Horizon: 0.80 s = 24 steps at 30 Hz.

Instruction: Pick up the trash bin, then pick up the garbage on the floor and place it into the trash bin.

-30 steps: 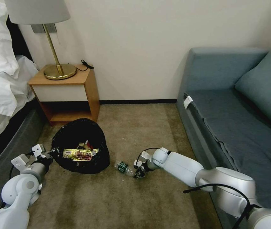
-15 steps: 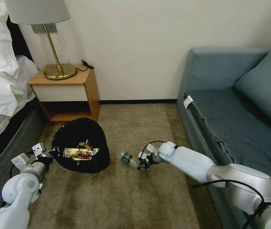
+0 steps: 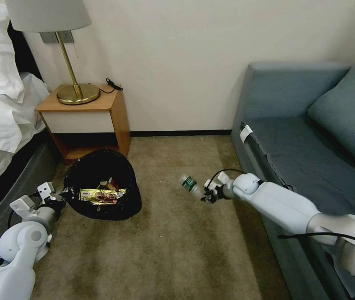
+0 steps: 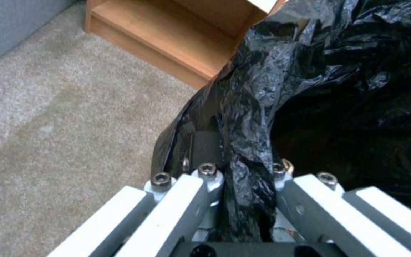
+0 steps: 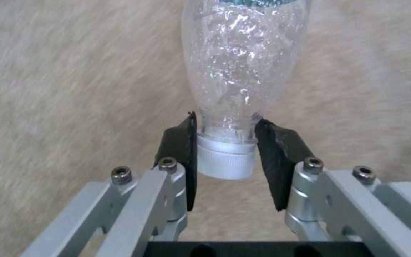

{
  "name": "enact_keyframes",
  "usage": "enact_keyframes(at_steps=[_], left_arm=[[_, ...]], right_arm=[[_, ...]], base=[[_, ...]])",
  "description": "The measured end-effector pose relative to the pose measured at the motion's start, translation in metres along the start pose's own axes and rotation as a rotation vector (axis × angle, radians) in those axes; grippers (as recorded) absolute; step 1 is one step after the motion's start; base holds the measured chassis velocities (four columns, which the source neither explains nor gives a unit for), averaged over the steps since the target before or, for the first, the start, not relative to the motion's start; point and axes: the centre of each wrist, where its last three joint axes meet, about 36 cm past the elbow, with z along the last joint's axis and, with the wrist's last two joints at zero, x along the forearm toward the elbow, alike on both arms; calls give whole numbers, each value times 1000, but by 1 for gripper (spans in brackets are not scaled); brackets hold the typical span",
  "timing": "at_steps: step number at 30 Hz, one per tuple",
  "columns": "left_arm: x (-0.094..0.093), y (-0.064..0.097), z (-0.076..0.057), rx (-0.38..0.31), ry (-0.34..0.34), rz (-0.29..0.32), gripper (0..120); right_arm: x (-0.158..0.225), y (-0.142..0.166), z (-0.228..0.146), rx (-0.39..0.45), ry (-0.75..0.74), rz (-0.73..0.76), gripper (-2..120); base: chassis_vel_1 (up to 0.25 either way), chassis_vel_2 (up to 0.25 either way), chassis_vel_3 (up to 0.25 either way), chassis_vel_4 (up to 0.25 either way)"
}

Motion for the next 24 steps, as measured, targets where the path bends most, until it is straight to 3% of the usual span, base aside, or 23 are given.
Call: enact_keyframes(at_steps=[8,11,24], left_arm=[[-7,-6,23,8,65,21,3],[-8,-10,32,16,100,35,3],[-10,-16,38,67,145,50,3]], right_arm=[[42,-17,-37,-18,-124,64,26],[71,-21,-66,-29,-229,94,26],[143,-13,-143,-4,-486,79,26]], base=[[0,0,0,0],[0,0,0,0],[0,0,0,0]])
